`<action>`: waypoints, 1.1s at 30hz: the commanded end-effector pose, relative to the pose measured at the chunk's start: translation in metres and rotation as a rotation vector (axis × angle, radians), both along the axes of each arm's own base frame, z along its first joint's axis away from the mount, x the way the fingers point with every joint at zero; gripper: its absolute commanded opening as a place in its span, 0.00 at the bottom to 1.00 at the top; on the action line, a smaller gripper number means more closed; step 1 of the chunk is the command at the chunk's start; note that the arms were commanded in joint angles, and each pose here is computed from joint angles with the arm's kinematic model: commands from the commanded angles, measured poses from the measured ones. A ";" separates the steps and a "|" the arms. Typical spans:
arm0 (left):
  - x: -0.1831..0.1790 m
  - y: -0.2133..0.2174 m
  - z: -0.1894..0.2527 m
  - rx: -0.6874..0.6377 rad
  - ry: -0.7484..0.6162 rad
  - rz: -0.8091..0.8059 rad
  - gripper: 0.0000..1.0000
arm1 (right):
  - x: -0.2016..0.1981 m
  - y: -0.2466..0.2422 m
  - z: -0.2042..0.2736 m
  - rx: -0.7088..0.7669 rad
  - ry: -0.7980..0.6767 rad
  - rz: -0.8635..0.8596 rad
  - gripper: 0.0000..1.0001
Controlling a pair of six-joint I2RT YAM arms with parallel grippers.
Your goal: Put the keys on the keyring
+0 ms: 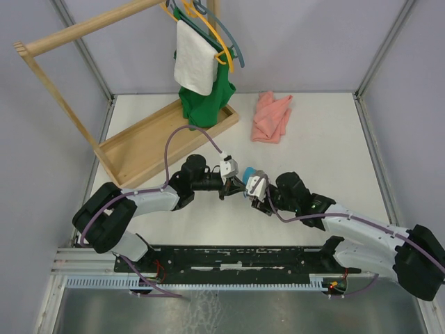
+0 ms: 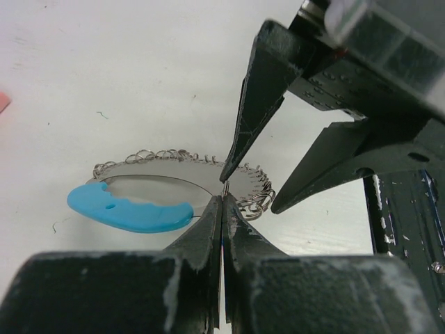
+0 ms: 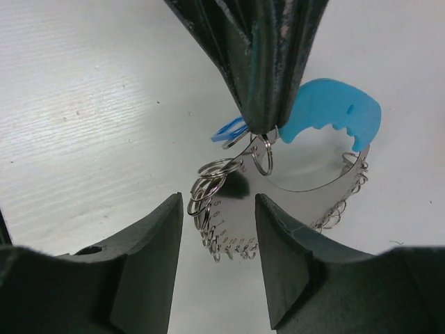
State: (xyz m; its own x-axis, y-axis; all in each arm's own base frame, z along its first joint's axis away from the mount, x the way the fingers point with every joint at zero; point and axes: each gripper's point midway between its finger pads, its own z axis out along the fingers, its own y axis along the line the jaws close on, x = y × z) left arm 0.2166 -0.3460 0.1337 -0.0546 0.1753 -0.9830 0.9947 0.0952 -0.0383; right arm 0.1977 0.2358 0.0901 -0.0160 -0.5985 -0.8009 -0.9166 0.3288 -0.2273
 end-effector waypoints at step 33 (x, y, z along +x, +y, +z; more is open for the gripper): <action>0.019 0.008 0.030 -0.115 -0.010 0.088 0.03 | 0.030 -0.006 0.052 0.080 -0.234 -0.140 0.01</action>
State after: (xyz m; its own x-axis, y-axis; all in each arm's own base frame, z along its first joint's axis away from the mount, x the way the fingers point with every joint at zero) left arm 0.2273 -0.3424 0.1499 -0.0750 0.1033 -0.9918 0.9905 0.1228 -0.0621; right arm 0.2173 0.2257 0.1077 0.0660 -0.6100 -0.7896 -0.8341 0.4005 -0.3792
